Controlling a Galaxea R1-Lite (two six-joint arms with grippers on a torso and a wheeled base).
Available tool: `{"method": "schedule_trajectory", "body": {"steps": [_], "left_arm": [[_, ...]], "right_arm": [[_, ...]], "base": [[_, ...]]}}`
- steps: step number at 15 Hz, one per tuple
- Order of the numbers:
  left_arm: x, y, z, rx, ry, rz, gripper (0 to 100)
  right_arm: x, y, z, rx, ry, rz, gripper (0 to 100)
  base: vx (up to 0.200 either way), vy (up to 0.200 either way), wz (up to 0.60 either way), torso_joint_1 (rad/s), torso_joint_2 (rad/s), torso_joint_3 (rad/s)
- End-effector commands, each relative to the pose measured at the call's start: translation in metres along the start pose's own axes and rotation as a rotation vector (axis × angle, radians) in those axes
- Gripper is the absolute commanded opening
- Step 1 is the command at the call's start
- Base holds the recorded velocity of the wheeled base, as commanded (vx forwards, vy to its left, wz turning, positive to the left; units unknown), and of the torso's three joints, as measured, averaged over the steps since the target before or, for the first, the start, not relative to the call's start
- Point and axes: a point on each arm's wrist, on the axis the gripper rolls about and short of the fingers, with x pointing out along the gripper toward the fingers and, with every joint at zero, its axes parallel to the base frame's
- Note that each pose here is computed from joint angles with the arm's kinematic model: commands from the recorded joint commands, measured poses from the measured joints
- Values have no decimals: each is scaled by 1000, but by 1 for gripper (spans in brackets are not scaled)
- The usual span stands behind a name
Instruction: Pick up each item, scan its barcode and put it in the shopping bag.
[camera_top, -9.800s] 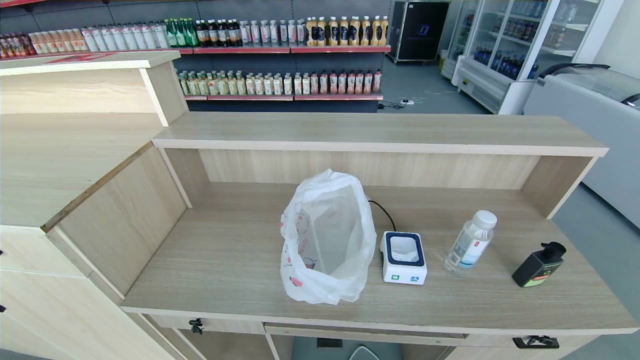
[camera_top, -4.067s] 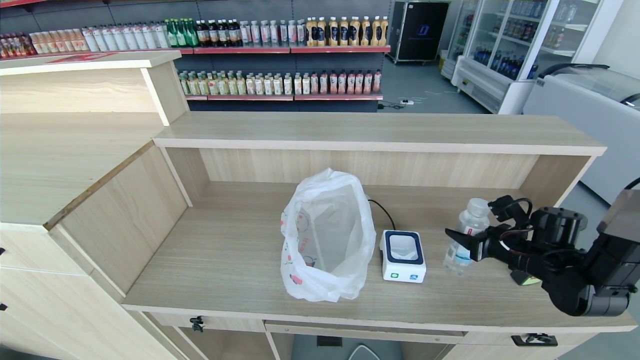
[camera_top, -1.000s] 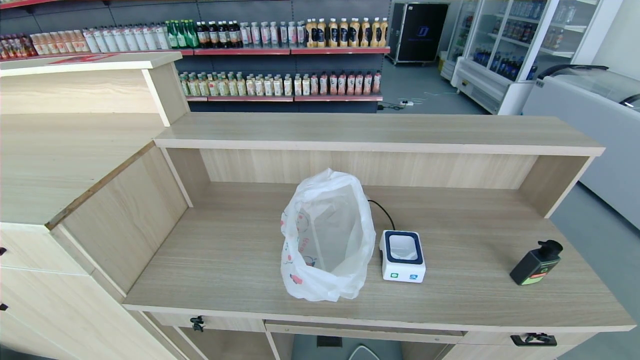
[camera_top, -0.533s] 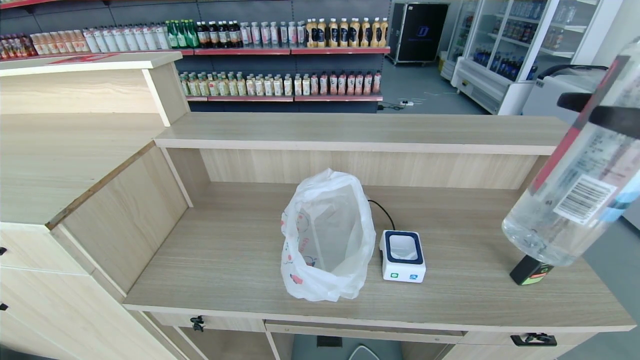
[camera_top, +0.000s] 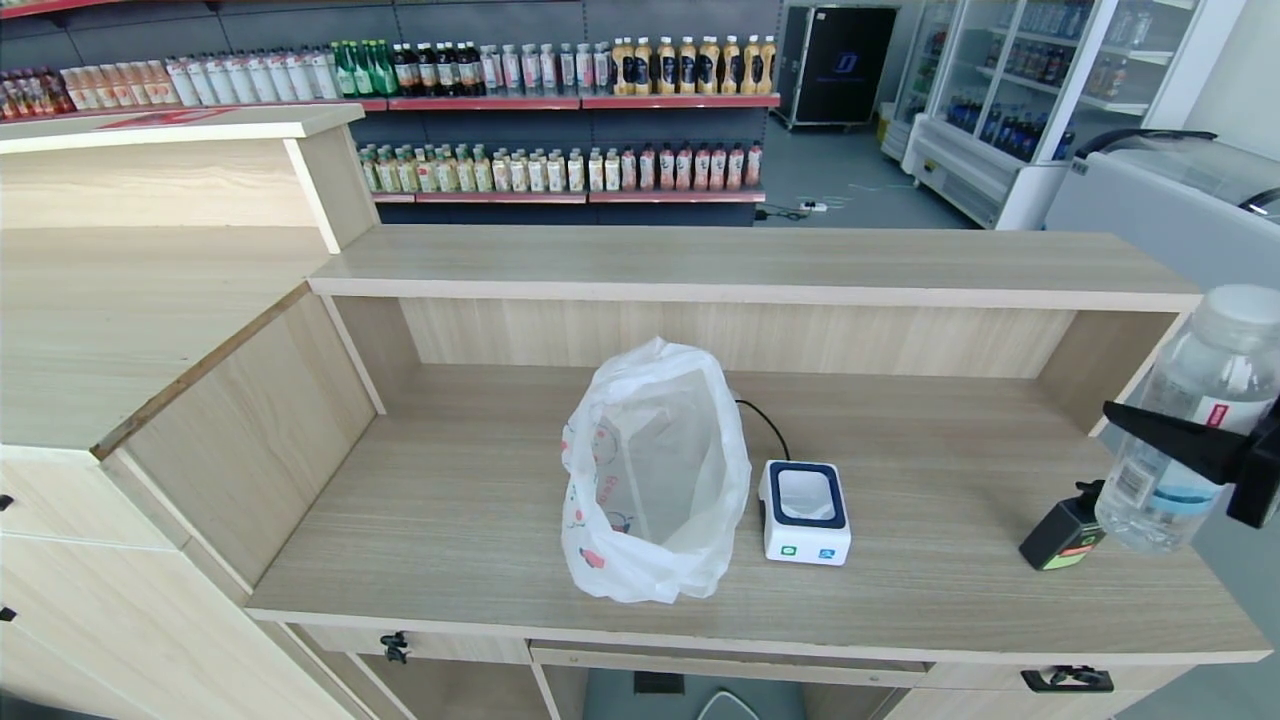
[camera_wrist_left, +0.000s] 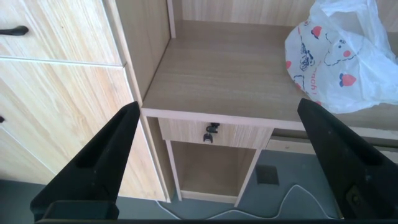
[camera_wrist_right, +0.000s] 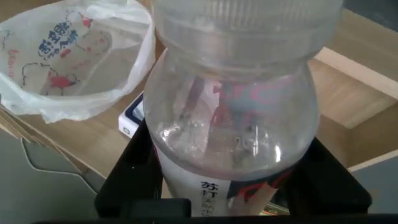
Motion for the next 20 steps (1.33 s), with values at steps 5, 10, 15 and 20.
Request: {"method": "schedule_trajectory", "body": {"steps": [5, 10, 15, 20], "left_arm": [[0, 0, 0, -1, 0, 1, 100], [0, 0, 0, -1, 0, 1, 100], [0, 0, 0, -1, 0, 1, 100], [0, 0, 0, -1, 0, 1, 100]], "right_arm": [[1, -17, -20, -231, 85, -60, 0], [6, -23, -20, -296, 98, -100, 0], [28, -36, -34, -287, 124, -107, 0], [69, -40, -53, -406, 18, 21, 0]], "base": [[0, 0, 0, 0, 0, 0], [0, 0, 360, 2, 0, 0], [0, 0, 360, 3, 1, 0], [0, 0, 0, 0, 0, 0]]}}
